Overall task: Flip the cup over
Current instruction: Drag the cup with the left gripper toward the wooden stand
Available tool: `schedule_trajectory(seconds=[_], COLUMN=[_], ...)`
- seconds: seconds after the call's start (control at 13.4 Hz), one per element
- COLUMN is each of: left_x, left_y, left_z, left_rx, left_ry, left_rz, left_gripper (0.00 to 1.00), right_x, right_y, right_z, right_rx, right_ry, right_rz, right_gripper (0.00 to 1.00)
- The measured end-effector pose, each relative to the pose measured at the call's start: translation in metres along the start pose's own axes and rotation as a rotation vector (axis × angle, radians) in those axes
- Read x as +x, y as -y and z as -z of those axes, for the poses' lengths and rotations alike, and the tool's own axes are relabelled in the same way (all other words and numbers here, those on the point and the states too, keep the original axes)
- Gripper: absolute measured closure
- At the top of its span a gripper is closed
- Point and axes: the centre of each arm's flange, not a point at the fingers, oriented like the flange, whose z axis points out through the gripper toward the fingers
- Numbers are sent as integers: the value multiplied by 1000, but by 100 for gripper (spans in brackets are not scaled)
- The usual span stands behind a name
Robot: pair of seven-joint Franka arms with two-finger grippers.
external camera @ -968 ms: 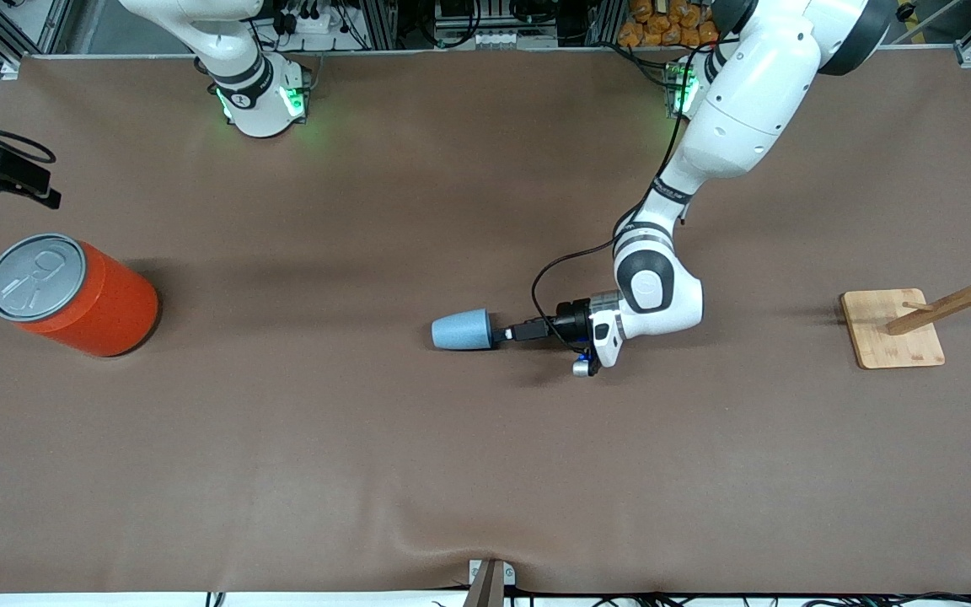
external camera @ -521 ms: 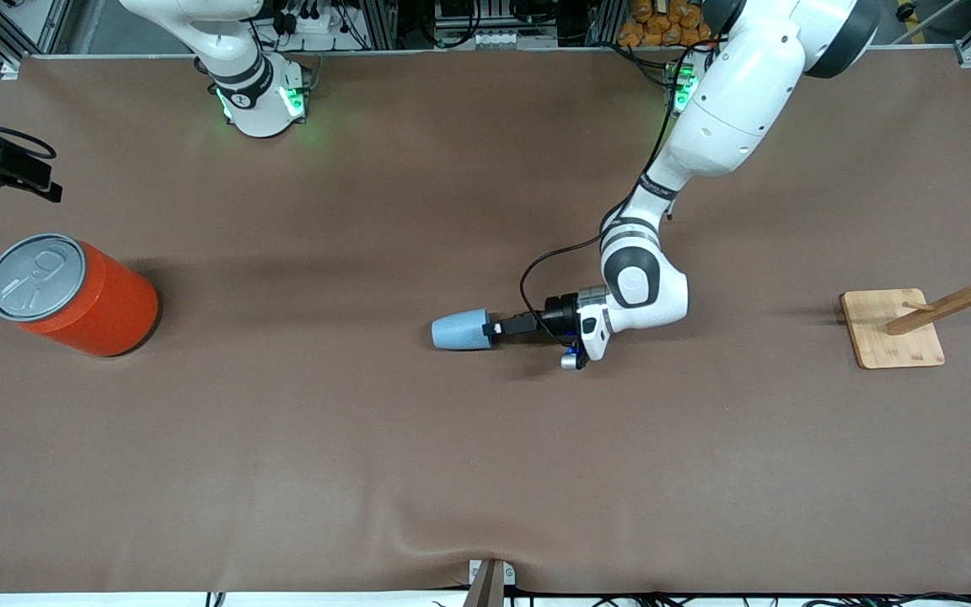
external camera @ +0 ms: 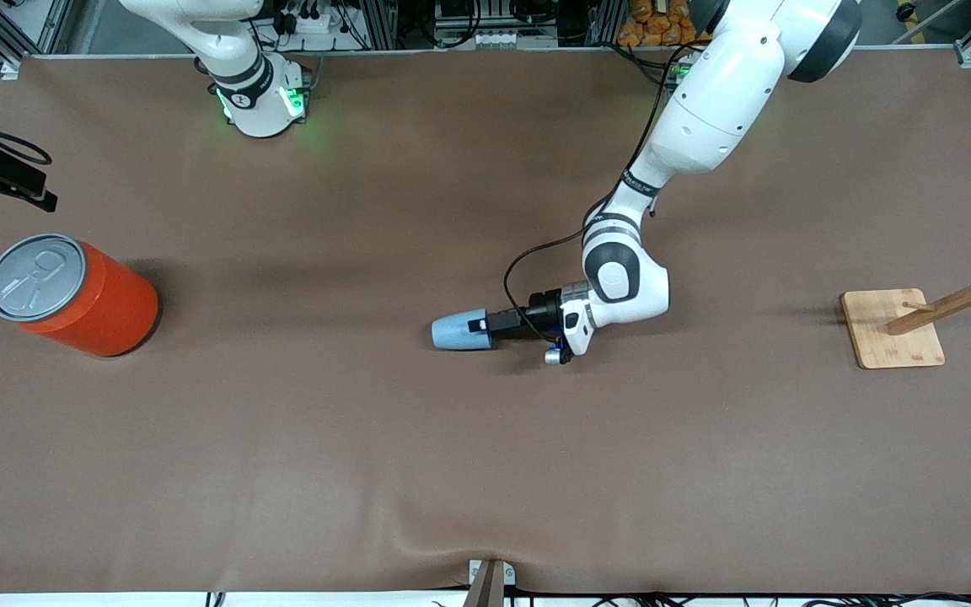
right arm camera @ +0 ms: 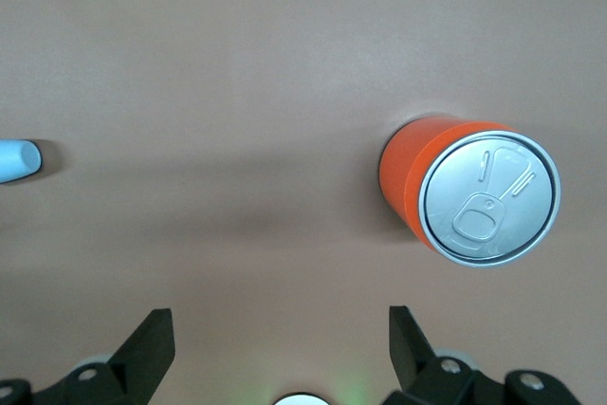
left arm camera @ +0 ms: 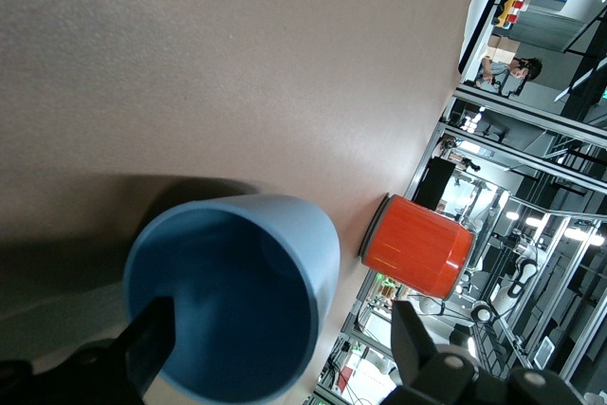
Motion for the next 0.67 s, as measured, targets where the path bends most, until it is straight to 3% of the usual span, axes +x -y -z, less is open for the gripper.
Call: schedule_trajectory(seconds=[0.07,0.22,0.37,0.67], left_x=[1,1,1,14], left_y=[1,0,-6,-23], left_z=[-3,-8,-11,-2], left_rx=[3,11,18,57], left_ry=[-3,-11,-25,-71], left_rz=[-2,-11,-24,-107], left_gripper=[0,21,27,73], right_x=[0,0,0,1], right_y=[0,0,0,1], right_z=[0,0,0,1], right_rx=[0,0,1,2], right_ry=[-1,-1,-1,-6], right_rz=[0,-1,-1,-19], right_gripper=[0,0,0,0])
